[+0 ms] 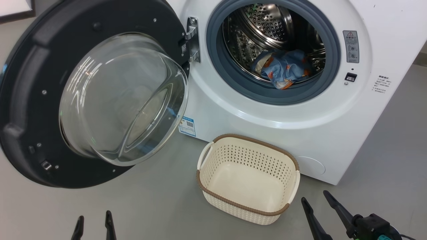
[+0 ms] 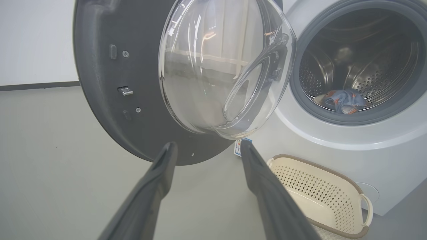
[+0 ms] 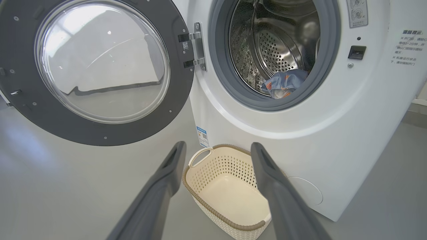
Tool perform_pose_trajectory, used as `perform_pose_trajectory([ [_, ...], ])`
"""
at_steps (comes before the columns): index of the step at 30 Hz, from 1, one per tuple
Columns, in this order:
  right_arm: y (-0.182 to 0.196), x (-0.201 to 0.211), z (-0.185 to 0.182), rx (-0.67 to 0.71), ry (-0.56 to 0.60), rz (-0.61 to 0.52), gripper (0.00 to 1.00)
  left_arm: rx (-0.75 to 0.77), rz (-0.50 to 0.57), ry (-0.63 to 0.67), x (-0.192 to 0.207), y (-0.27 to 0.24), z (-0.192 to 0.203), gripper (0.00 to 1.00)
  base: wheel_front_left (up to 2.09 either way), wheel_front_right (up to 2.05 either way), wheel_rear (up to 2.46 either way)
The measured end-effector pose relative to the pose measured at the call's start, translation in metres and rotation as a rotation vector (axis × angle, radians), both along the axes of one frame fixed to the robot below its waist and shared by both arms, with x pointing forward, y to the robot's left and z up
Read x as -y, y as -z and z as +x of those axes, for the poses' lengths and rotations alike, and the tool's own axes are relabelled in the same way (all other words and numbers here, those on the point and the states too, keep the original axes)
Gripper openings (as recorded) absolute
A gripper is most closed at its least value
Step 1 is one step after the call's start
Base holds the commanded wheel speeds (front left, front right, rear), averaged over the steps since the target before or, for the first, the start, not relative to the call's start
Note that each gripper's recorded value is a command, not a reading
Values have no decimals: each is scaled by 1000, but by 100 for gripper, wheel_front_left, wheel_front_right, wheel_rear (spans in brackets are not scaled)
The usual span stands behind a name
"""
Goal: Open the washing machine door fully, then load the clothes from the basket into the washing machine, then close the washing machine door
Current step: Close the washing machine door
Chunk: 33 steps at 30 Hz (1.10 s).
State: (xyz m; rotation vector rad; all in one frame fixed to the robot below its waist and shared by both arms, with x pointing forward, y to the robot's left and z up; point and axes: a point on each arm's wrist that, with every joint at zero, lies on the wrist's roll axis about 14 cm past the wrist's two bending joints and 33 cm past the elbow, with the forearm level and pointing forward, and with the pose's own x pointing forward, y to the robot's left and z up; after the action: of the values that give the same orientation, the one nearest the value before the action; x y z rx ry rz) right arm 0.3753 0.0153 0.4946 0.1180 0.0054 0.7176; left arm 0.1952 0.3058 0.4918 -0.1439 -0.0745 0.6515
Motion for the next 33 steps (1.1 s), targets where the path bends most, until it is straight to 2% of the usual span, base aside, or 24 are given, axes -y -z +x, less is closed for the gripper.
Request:
perform_pose_trajectory([
  [6,-2,-3,3,9,-7,2,100,0,-16,-15,-2,2,-2,100,0,0,0],
  [7,-2,-3,3,9,-7,1,100,5,-31,-20,-2,3,-3,42,0,0,0],
  [8,-2,-3,3,9,-8,1,100,9,-47,-25,-3,5,-3,0,0,0,0],
  [18,-2,-3,3,9,-9,1,100,49,-173,-131,-27,18,-25,0,0,0,0],
  [25,-3,-2,3,10,-4,4,100,121,-263,-293,-70,26,-63,0,0,0,0],
  [33,-4,0,2,6,9,12,100,261,-276,-443,-134,5,-85,0,0,0,0],
])
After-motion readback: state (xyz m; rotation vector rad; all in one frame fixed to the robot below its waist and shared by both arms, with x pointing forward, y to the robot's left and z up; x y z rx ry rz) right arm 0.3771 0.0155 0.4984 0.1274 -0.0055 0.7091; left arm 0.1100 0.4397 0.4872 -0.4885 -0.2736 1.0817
